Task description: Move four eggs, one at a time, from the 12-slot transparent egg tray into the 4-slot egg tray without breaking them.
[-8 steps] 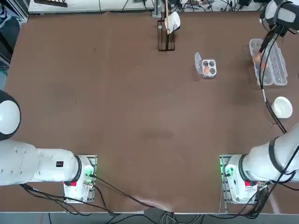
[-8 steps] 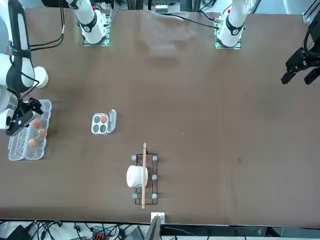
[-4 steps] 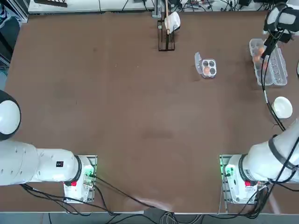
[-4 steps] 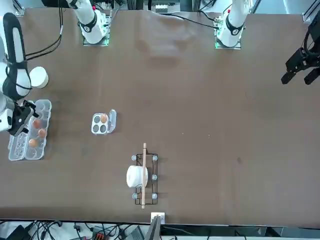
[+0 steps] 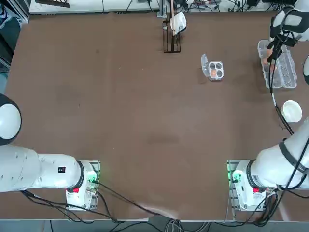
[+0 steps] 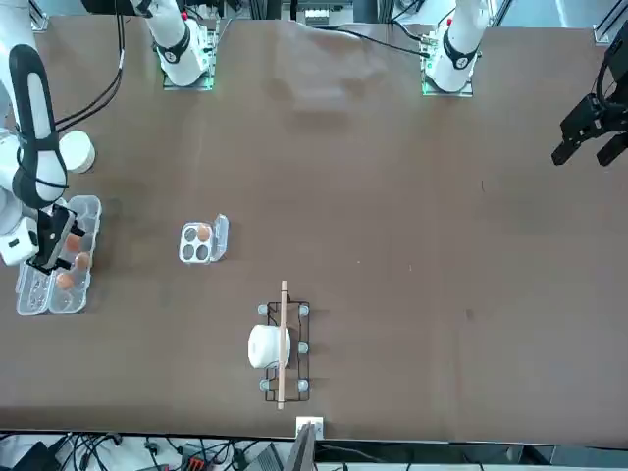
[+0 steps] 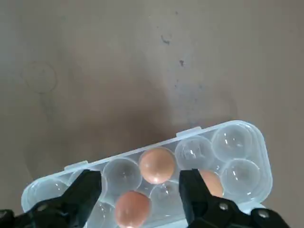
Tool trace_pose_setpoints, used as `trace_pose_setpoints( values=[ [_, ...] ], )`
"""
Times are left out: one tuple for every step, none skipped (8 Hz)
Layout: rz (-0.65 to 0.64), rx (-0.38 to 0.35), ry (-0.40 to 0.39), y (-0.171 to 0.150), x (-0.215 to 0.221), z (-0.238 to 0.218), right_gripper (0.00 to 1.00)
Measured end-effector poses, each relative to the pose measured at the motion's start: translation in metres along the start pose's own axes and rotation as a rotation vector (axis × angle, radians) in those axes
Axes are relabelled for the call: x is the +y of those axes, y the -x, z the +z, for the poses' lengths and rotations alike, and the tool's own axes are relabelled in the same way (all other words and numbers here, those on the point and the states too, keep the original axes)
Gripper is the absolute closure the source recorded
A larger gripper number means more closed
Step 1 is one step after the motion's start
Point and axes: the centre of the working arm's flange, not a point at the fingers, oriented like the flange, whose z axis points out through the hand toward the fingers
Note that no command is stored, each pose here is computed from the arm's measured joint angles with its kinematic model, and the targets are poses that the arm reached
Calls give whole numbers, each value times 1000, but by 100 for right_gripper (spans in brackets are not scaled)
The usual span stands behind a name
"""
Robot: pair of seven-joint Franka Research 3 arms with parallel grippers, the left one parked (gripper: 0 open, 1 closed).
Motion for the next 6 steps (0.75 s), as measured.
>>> trace_pose_setpoints(
  values=[
    [-35,-4,5,1,4,3,2],
    [-64,-8,7,2,10,8,3],
    [-75,-14,4,6,15,16,3],
    [-80,-18,-4,13,18,25,3],
    [-85,-21,-13,19,19,35,4],
    [-90,-22,-20,20,19,41,5]
  ],
)
